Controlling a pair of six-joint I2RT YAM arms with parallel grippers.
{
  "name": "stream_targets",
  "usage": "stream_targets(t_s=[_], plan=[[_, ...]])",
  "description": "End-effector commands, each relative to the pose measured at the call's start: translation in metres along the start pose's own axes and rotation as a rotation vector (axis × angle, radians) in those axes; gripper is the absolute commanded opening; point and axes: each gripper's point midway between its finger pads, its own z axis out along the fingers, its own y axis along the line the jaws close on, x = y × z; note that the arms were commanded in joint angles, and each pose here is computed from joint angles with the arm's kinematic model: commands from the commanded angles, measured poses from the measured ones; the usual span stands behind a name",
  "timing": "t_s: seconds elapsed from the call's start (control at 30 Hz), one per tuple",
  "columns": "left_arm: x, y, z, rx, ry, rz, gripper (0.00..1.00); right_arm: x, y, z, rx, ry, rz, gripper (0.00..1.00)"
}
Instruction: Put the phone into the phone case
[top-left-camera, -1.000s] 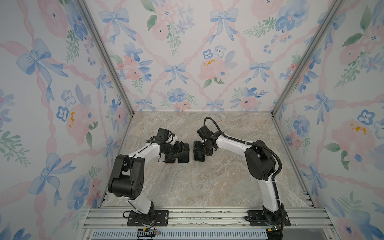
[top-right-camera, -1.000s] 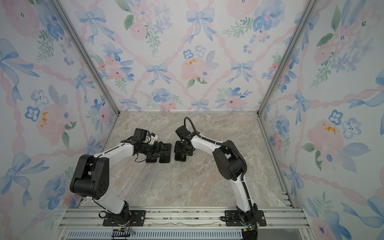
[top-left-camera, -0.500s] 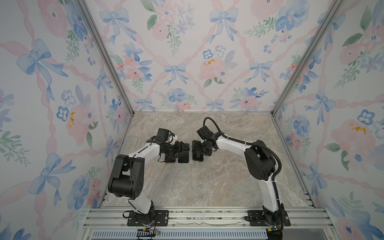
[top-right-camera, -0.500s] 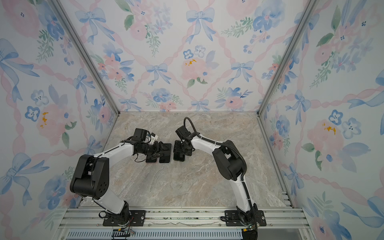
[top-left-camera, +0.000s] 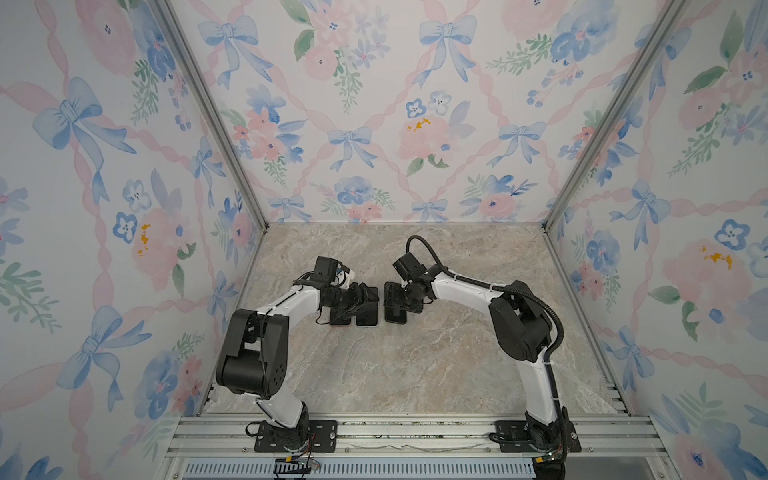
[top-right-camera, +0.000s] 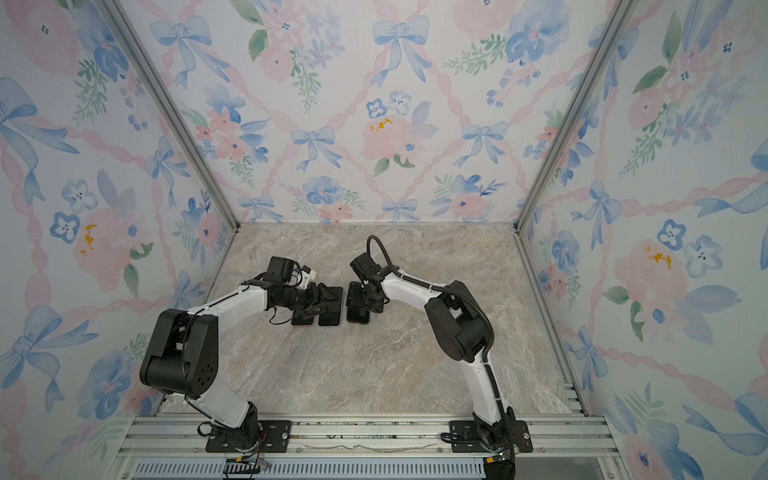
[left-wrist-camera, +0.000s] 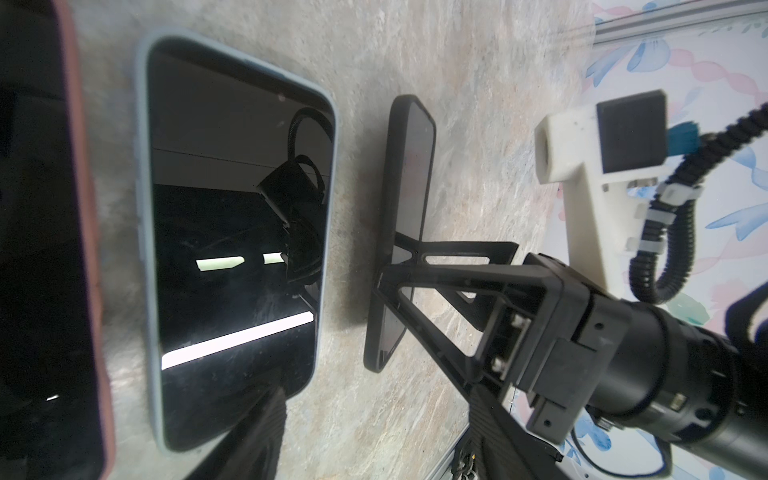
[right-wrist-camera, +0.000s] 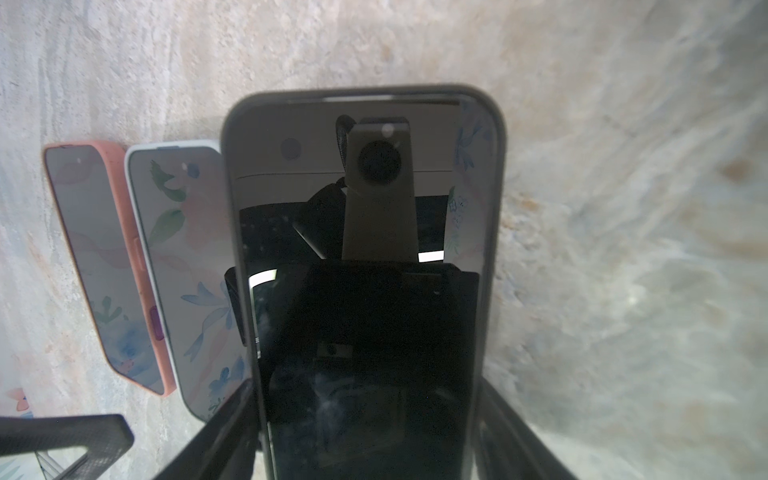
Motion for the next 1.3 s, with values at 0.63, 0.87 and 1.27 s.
stream_targets(t_s=[0.63, 0.87, 1.27], plan=[[0.0027, 0.0025, 0.001, -0.004, 0.016, 0.02, 0.72, 0.0176, -0.0078, 0.0036, 0.05, 0.042, 0.006, 0.76], [0.0028, 0.002, 0.0006, -0.003, 0.016, 0.021, 0.72, 0.0186, -0.0095, 0.0032, 0.064, 0.043, 0.004, 0.8], [0.0031, 0.0025, 0.0002, -0.005, 0.014, 0.021, 0.72, 0.0185, -0.0101, 0.0021, 0.065, 0.04, -0.006, 0.81]])
